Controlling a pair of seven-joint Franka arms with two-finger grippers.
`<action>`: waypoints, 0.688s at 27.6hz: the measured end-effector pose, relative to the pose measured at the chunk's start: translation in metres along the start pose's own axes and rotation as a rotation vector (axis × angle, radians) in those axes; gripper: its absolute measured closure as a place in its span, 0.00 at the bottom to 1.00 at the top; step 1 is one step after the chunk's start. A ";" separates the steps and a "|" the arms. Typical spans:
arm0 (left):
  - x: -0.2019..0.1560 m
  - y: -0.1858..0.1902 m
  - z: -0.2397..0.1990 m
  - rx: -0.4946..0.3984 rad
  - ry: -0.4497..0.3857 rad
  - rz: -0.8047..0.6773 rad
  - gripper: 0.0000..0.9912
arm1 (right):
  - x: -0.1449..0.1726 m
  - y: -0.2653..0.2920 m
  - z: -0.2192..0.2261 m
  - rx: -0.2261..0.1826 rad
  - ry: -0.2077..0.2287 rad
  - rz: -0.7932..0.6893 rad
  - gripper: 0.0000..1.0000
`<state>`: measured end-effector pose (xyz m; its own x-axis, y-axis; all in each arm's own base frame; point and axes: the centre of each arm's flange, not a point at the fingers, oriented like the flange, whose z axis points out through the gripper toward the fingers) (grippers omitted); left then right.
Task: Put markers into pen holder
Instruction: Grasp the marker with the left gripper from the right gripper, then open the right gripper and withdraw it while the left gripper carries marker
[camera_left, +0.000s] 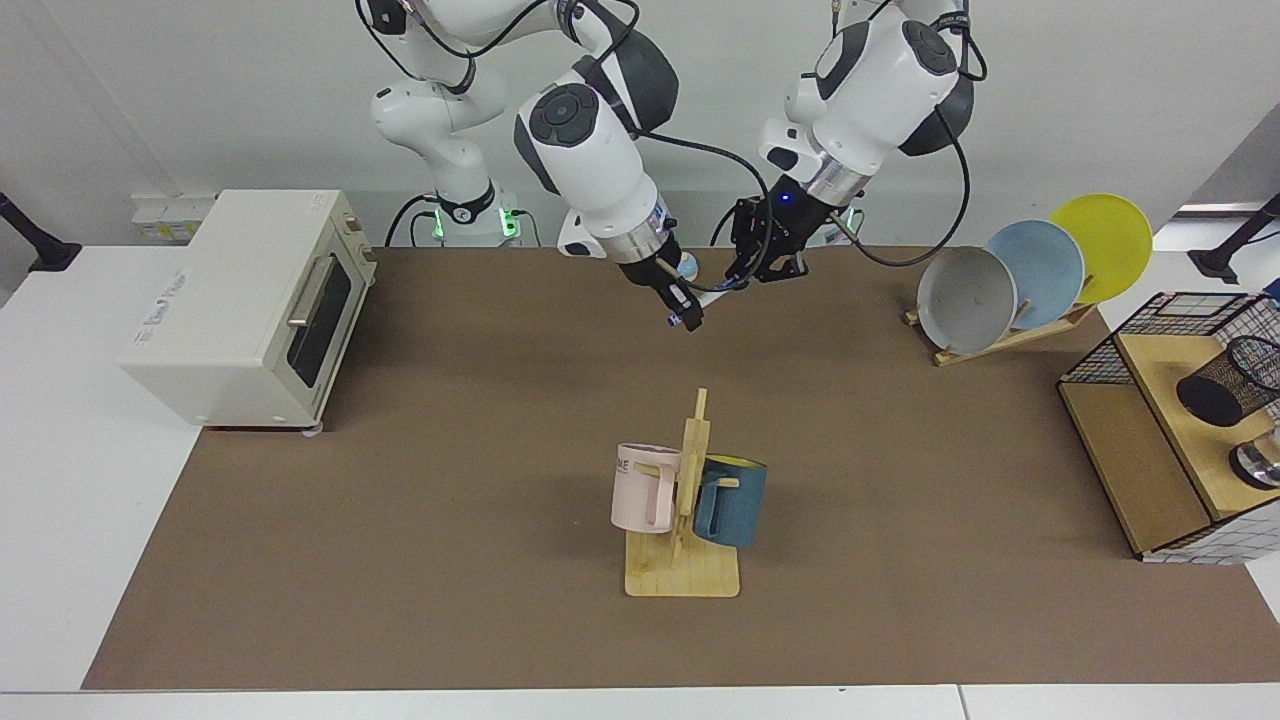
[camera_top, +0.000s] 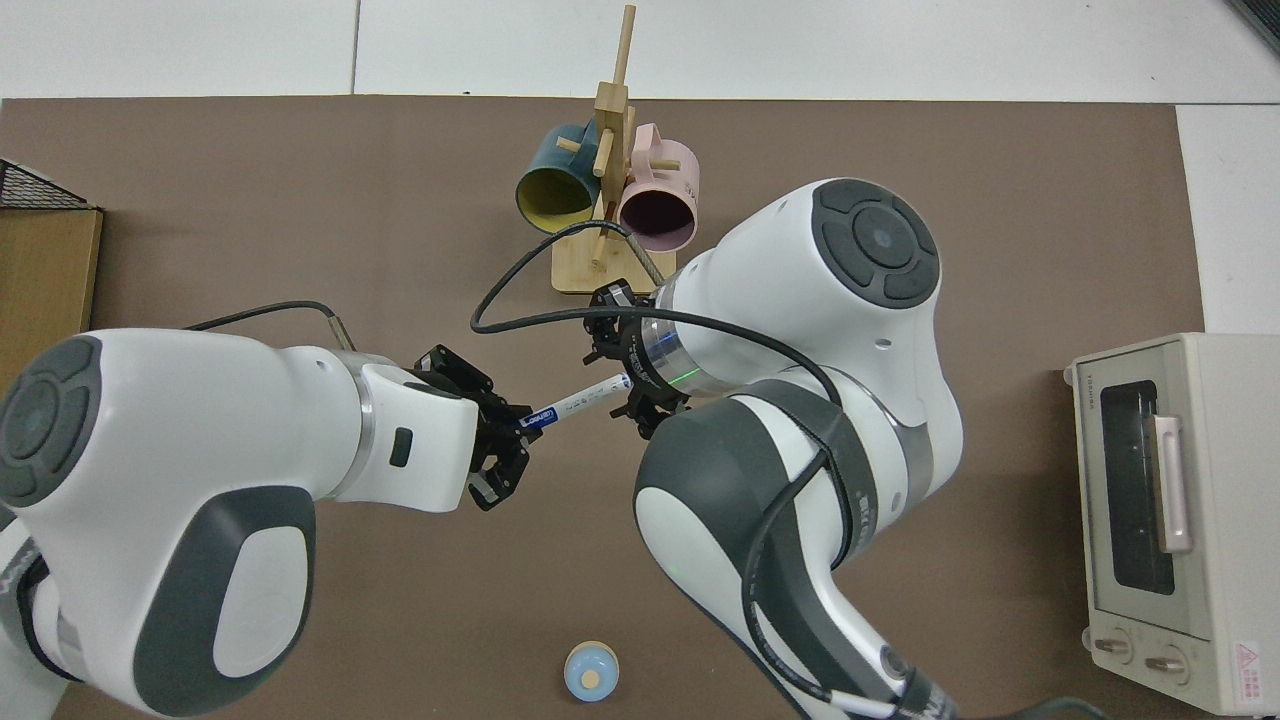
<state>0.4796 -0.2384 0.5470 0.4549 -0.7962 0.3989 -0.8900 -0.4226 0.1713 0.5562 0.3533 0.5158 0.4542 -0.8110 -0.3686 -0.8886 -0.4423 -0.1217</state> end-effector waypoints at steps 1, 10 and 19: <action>0.000 0.000 0.000 -0.001 -0.001 0.000 0.83 | 0.001 0.000 -0.001 0.001 0.002 -0.016 0.41; -0.003 -0.002 0.001 0.009 -0.015 0.003 0.83 | 0.042 0.016 -0.046 -0.046 0.032 -0.332 0.00; -0.008 -0.008 -0.001 0.036 -0.044 0.008 0.83 | 0.128 0.055 -0.113 -0.193 0.127 -0.732 0.00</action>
<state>0.4830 -0.2281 0.5434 0.4498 -0.8176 0.3596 -0.8921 -0.4311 0.1356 0.5730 0.1815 0.5661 0.9368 -0.3178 -0.1461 -0.3363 -0.9331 -0.1270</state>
